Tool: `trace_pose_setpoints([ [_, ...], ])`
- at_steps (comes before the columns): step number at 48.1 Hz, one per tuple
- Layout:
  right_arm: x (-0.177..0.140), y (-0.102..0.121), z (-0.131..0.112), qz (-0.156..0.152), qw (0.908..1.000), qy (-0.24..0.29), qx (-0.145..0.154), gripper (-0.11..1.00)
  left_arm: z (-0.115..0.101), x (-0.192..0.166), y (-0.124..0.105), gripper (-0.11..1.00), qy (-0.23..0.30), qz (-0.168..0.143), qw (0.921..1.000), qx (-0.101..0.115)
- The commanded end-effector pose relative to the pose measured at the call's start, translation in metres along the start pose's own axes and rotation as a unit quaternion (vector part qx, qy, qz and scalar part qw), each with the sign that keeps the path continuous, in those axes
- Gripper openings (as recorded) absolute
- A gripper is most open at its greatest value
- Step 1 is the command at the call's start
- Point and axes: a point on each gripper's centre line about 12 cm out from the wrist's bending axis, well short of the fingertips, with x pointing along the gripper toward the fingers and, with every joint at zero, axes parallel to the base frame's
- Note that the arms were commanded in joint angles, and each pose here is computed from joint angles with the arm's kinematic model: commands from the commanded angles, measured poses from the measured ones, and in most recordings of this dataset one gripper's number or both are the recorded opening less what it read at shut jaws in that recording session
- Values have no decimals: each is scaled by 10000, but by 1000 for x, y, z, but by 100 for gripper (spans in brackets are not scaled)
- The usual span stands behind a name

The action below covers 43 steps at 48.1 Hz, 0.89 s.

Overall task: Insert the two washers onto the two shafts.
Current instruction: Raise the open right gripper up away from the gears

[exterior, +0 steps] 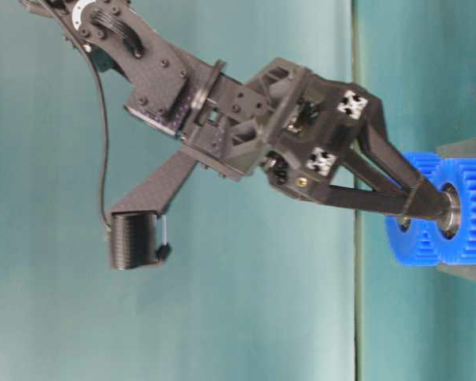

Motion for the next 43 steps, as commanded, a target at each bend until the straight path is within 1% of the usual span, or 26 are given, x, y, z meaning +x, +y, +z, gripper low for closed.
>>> trace_pose_setpoints([
  [1,-22,-1,13,-5,9995,-307,-42,71,5,0,-1,0,-83,-14,10000,17],
  [17,-32,-3,9,-25,10000,-55,-8,71,1,0,0,0,-30,-9,10000,48],
  [23,-38,-9,7,-59,10000,-41,51,71,1,-1,0,0,-15,-7,10000,86],
  [33,-46,-19,2,-127,9998,-14,162,71,1,-2,0,0,-30,-8,10000,86],
  [43,-54,-24,-5,-165,9996,38,220,71,2,-5,-1,0,-76,-12,9999,86],
])
